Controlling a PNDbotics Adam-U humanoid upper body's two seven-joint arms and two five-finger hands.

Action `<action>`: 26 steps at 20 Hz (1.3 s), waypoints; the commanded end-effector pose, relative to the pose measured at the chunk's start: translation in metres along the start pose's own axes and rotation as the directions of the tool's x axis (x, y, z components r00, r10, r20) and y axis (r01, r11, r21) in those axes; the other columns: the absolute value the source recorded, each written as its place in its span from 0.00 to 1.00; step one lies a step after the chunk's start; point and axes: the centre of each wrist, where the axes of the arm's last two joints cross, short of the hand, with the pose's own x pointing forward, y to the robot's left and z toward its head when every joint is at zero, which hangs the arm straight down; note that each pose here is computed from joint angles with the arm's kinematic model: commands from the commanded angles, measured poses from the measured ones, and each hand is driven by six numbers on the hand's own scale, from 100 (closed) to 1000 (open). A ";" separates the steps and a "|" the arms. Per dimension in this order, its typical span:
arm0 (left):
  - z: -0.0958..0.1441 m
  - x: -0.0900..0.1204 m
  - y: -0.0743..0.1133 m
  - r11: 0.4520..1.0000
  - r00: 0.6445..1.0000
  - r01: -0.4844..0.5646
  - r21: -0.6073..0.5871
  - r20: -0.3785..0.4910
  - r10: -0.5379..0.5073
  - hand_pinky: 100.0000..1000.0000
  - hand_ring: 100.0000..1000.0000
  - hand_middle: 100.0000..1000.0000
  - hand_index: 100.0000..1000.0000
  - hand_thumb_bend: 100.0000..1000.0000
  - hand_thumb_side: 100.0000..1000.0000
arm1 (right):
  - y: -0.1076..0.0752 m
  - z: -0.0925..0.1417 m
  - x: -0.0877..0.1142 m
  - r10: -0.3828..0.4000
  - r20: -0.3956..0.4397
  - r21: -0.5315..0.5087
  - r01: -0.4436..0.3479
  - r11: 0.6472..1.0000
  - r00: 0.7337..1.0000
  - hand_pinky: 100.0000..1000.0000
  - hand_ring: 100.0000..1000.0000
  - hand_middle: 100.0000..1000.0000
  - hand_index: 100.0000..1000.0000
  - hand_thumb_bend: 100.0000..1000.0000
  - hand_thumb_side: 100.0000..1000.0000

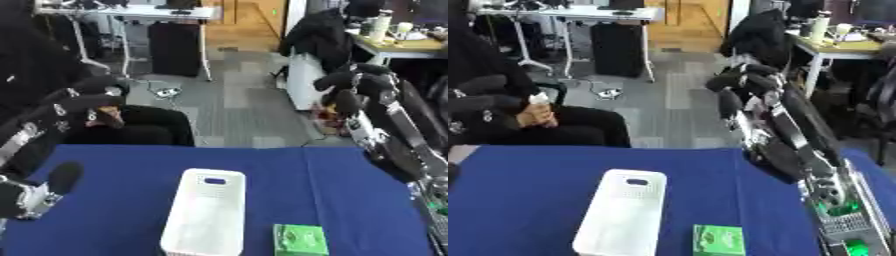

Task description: Pick up objects on the table and place them in the box.

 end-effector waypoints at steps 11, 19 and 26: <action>-0.007 0.006 0.010 0.999 0.999 0.038 -0.015 0.035 -0.037 0.65 0.88 0.97 0.92 0.00 0.64 | -0.005 0.000 0.002 0.098 0.054 0.170 -0.106 0.980 0.994 0.48 0.55 0.67 0.79 0.13 1.00; -0.007 0.006 0.010 0.999 0.999 0.039 -0.020 0.035 -0.038 0.65 0.88 0.97 0.92 0.00 0.64 | -0.004 0.001 0.002 0.149 0.085 0.314 -0.168 0.934 0.985 0.54 0.59 0.71 0.81 0.13 1.00; -0.007 0.006 0.010 0.999 0.999 0.039 -0.022 0.035 -0.038 0.65 0.88 0.97 0.92 0.00 0.64 | -0.004 0.001 0.002 0.173 0.107 0.404 -0.202 0.892 0.979 0.59 0.64 0.73 0.84 0.12 1.00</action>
